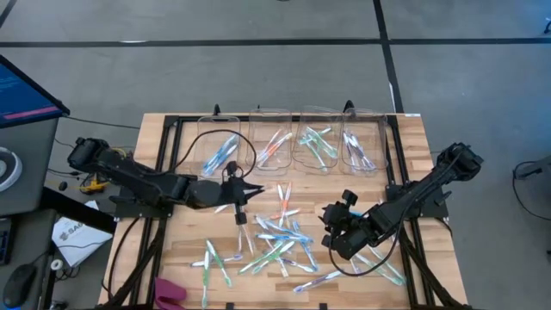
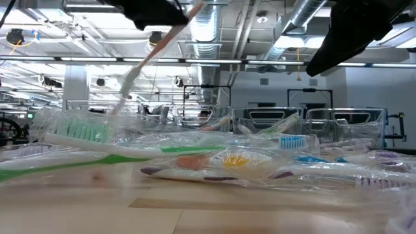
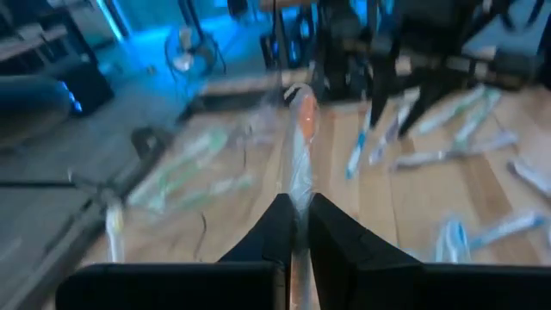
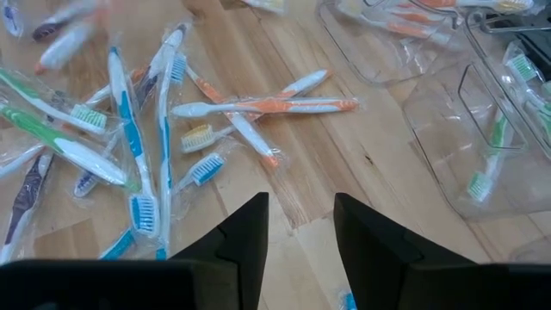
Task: Pick & Place Toothbrushes
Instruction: Put the orange toothbrush into the middle left transparent bin
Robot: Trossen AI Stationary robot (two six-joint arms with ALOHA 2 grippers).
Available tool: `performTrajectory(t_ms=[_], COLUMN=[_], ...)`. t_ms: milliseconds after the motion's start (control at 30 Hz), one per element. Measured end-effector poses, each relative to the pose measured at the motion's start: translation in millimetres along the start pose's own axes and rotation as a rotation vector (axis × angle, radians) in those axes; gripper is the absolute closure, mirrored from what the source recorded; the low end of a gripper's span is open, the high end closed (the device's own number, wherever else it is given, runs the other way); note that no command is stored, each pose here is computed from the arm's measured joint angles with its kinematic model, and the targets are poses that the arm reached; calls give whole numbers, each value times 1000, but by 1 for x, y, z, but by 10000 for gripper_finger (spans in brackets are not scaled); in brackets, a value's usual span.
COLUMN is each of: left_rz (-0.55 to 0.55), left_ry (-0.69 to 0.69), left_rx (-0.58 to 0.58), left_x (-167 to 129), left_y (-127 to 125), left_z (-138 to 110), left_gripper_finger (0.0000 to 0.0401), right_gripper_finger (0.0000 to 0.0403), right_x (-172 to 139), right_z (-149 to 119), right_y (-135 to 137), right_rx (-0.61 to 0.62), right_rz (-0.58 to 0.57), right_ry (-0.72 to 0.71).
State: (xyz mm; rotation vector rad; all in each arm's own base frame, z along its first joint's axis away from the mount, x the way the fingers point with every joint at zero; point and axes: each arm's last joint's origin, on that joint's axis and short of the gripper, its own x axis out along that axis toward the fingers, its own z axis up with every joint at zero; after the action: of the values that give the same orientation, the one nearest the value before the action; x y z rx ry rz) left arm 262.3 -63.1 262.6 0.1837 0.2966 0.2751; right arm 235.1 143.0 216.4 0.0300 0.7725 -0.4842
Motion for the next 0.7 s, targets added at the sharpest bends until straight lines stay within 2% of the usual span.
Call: performTrajectory(t_ms=[267,400,567,700], left_rz=[58,49,127,200], left_ry=[-136,-228,-340,-354], left_rx=[15,-32,-102,-241], left_x=[7,15,26,36], left_y=[17,36,79,122], left_z=[15,23,29,22], left_gripper_finger=[389,389,389,390], right_gripper_finger=[276,276,276,276], right_x=[0,0,1,4], right_z=[0,0,1,3], right_y=[0,0,-1,-3], right_rx=[-2,-3,-1,-3], right_rz=[0,0,-4,-17], right_ry=[0,0,0,2])
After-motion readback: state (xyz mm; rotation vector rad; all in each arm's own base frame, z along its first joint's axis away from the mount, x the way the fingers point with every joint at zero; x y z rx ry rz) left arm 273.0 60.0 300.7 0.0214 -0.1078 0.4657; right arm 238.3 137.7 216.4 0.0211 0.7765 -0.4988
